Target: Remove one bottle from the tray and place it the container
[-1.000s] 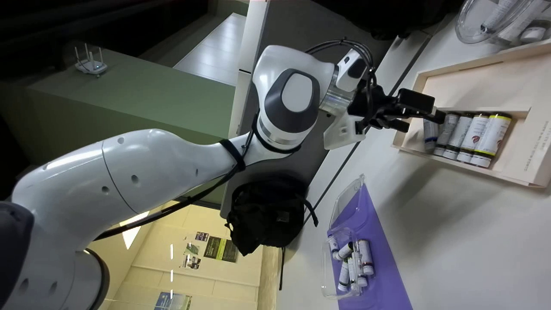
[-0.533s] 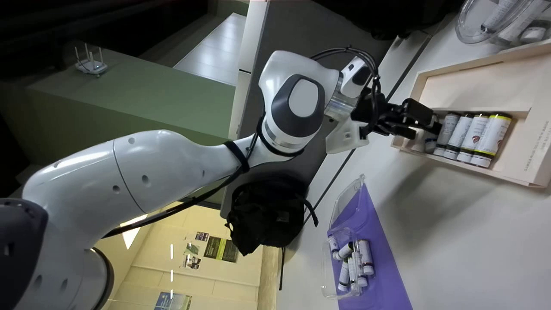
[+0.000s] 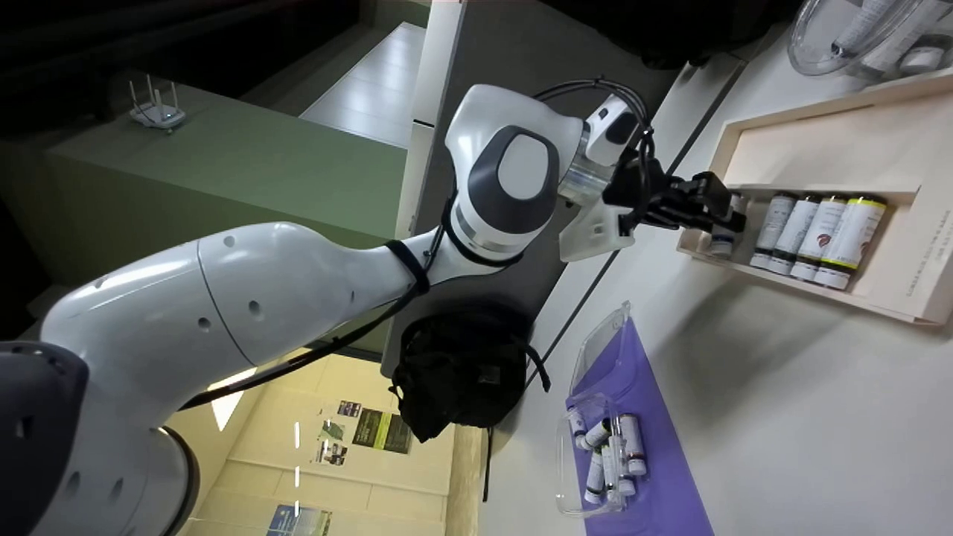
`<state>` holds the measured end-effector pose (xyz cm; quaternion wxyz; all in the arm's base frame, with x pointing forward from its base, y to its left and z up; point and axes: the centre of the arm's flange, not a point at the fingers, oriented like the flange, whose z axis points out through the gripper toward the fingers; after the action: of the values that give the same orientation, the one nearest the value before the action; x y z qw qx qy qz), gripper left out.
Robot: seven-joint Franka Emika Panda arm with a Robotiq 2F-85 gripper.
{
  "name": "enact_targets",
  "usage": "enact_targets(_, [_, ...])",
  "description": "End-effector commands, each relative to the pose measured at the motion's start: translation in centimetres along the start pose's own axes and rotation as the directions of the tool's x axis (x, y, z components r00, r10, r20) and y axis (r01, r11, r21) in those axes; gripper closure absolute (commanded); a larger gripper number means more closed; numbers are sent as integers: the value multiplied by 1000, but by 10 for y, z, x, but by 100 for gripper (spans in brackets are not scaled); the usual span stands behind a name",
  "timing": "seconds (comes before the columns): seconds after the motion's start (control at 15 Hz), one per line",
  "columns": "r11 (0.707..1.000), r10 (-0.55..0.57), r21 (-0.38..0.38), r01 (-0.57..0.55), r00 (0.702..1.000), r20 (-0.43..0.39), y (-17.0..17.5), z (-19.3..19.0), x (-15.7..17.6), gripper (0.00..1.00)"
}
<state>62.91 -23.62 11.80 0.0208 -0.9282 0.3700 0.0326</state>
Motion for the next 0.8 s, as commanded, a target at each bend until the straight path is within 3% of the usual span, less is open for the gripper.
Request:
enact_targets(0.0, [998, -25, 51, 25, 1000, -7, -1, -53, -6, 93])
enact_targets(0.27, [992, -90, 86, 94, 995, -49, -10, -117, -31, 93])
enact_targets(0.47, [979, -172, 92, 179, 982, -80, -21, -155, -77, 93])
enact_targets(0.73, [940, -327, 74, 334, 941, -91, -52, -151, -156, 93])
